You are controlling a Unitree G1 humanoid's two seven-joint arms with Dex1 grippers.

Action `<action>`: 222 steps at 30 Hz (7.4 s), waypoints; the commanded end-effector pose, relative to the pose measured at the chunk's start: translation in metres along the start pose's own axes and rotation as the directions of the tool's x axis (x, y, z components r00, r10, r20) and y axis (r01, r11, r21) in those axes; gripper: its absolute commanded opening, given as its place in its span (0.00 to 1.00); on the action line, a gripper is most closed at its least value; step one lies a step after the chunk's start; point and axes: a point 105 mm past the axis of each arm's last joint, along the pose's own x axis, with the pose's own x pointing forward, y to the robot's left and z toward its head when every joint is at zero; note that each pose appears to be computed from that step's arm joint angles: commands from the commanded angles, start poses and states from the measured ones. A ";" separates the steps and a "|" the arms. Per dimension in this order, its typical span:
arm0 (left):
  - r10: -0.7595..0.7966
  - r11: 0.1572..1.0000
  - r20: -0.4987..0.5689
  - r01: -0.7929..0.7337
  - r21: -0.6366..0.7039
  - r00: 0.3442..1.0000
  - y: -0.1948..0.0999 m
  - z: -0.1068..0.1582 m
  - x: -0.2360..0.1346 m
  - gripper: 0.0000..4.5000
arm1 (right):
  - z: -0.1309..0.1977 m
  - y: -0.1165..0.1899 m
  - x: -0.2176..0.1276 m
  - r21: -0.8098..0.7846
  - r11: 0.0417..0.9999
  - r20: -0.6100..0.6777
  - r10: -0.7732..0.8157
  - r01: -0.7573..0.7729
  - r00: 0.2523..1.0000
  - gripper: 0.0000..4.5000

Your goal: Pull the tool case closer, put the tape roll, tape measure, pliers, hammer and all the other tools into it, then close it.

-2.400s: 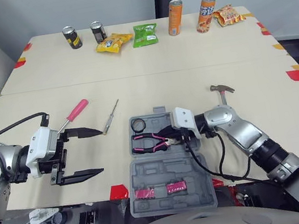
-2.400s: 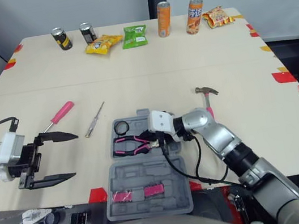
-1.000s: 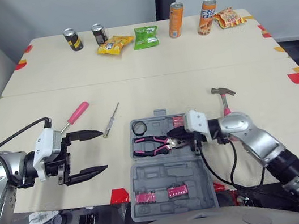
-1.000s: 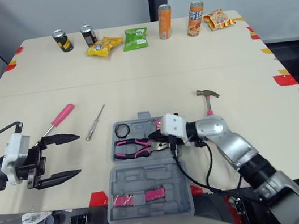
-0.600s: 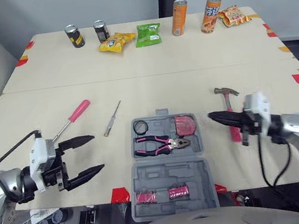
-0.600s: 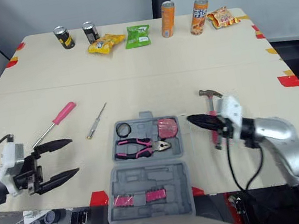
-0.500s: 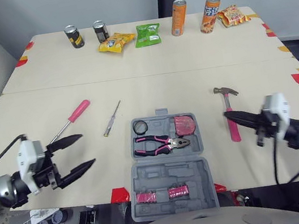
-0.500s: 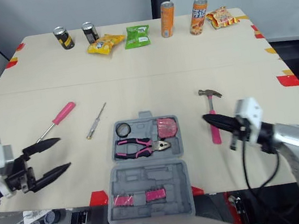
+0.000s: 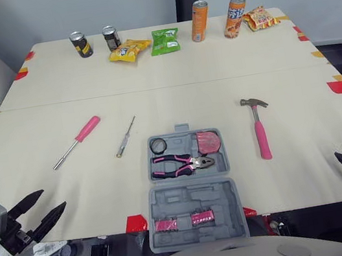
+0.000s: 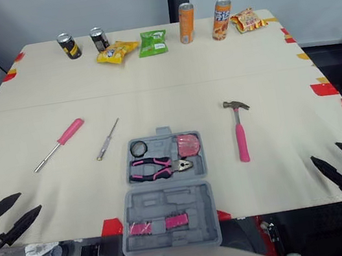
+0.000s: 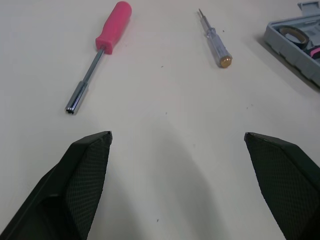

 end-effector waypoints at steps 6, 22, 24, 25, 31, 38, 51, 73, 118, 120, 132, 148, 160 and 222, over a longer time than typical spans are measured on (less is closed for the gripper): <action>-0.188 0.973 -0.066 0.195 0.120 0.980 -0.020 0.011 0.017 1.00 | 0.015 0.023 0.018 -0.094 0.979 -0.072 0.175 -0.181 0.982 1.00; -0.662 0.670 -0.225 0.699 0.251 0.715 -0.092 0.023 0.092 0.58 | 0.046 0.157 0.083 -0.264 0.581 -0.225 0.739 -0.769 0.635 0.66; -0.698 0.625 -0.245 0.739 0.251 0.673 -0.101 0.021 0.098 0.42 | 0.040 0.169 0.086 -0.264 0.525 -0.261 0.768 -0.809 0.584 0.51; -0.709 0.611 -0.250 0.751 0.251 0.660 -0.103 0.020 0.100 0.35 | 0.037 0.173 0.087 -0.268 0.504 -0.278 0.776 -0.821 0.567 0.43; -0.734 0.557 -0.293 0.790 0.258 0.613 -0.112 0.009 0.113 0.00 | 0.015 0.179 0.097 -0.298 0.434 -0.375 0.765 -0.850 0.523 0.01; -0.736 0.563 -0.271 0.784 0.262 0.620 -0.112 0.009 0.131 0.00 | 0.007 0.189 0.110 -0.328 0.411 -0.386 0.764 -0.851 0.517 0.01; -0.737 0.553 -0.273 0.783 0.283 0.619 -0.115 0.011 0.139 0.00 | 0.005 0.208 0.120 -0.347 0.395 -0.363 0.780 -0.851 0.510 0.01; -0.741 0.545 -0.263 0.782 0.301 0.618 -0.132 0.007 0.161 0.00 | 0.005 0.210 0.122 -0.353 0.396 -0.360 0.779 -0.848 0.514 0.01; -0.644 0.641 -0.264 0.695 0.326 0.718 -0.127 0.015 0.194 0.00 | 0.012 0.205 0.150 -0.420 0.472 -0.313 0.726 -0.775 0.612 0.01; -0.634 0.652 -0.260 0.685 0.327 0.728 -0.126 0.016 0.197 0.00 | 0.012 0.205 0.152 -0.422 0.479 -0.308 0.722 -0.770 0.619 0.01; -0.582 0.684 -0.247 0.631 0.365 0.774 -0.117 0.021 0.210 0.00 | 0.015 0.200 0.163 -0.449 0.514 -0.292 0.689 -0.731 0.663 0.01; -0.587 0.679 -0.251 0.636 0.366 0.770 -0.121 0.019 0.216 0.00 | 0.017 0.192 0.176 -0.482 0.551 -0.275 0.642 -0.681 0.715 0.01; -0.554 0.695 -0.241 0.602 0.394 0.797 -0.117 0.024 0.224 0.00 | 0.012 0.195 0.172 -0.461 0.547 -0.290 0.651 -0.699 0.702 0.01; -0.598 0.673 -0.279 0.659 0.335 0.752 -0.127 0.012 0.207 0.00 | 0.015 0.192 0.180 -0.498 0.566 -0.274 0.617 -0.658 0.738 0.01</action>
